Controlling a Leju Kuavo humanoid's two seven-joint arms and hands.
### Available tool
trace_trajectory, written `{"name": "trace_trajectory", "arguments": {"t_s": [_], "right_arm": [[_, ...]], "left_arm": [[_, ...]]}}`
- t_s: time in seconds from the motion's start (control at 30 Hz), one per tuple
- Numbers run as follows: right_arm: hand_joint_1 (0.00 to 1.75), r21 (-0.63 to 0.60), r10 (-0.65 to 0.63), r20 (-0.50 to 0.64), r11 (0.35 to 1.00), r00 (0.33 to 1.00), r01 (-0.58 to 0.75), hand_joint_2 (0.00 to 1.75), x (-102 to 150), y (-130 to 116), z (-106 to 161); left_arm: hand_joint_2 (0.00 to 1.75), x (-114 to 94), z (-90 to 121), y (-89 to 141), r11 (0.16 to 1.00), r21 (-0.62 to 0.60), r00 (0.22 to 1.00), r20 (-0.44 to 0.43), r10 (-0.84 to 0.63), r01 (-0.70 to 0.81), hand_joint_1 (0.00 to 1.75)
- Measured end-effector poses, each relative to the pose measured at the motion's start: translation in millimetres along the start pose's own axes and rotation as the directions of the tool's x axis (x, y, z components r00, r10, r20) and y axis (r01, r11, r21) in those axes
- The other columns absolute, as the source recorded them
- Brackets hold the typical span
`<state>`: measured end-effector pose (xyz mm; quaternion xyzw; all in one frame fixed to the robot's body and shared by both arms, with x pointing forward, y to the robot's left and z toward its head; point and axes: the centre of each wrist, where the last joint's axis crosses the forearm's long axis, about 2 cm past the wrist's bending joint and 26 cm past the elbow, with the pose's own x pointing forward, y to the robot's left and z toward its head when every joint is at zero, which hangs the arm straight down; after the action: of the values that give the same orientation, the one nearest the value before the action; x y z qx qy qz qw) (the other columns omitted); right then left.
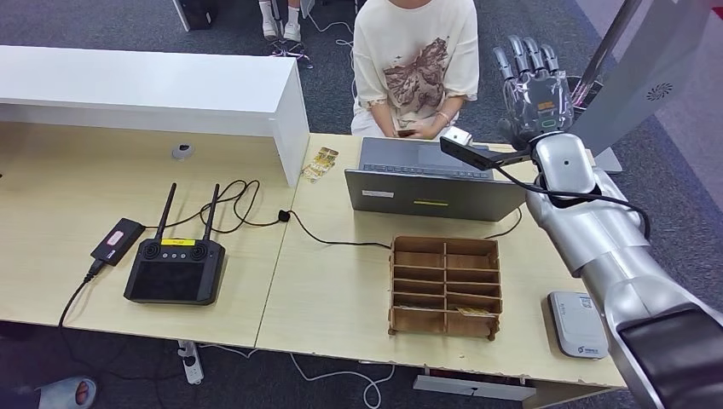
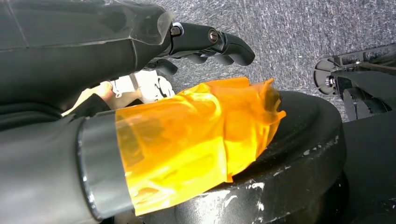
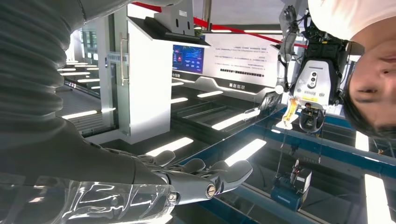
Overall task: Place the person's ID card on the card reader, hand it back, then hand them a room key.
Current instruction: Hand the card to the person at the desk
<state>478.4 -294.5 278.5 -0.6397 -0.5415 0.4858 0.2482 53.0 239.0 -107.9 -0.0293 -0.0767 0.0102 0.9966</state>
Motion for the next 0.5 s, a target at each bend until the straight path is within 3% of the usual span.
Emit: {"name": "trace_trajectory", "arguments": {"t_s": [0.5], "right_arm": [[0.00, 0.007, -0.023, 0.011, 1.000, 1.000, 0.023, 1.75, 1.0, 1.1, 1.5]], "left_arm": [[0.00, 0.0, 0.0, 0.0, 1.000, 0.002, 1.000, 0.000, 0.003, -0.003, 0.00]]}}
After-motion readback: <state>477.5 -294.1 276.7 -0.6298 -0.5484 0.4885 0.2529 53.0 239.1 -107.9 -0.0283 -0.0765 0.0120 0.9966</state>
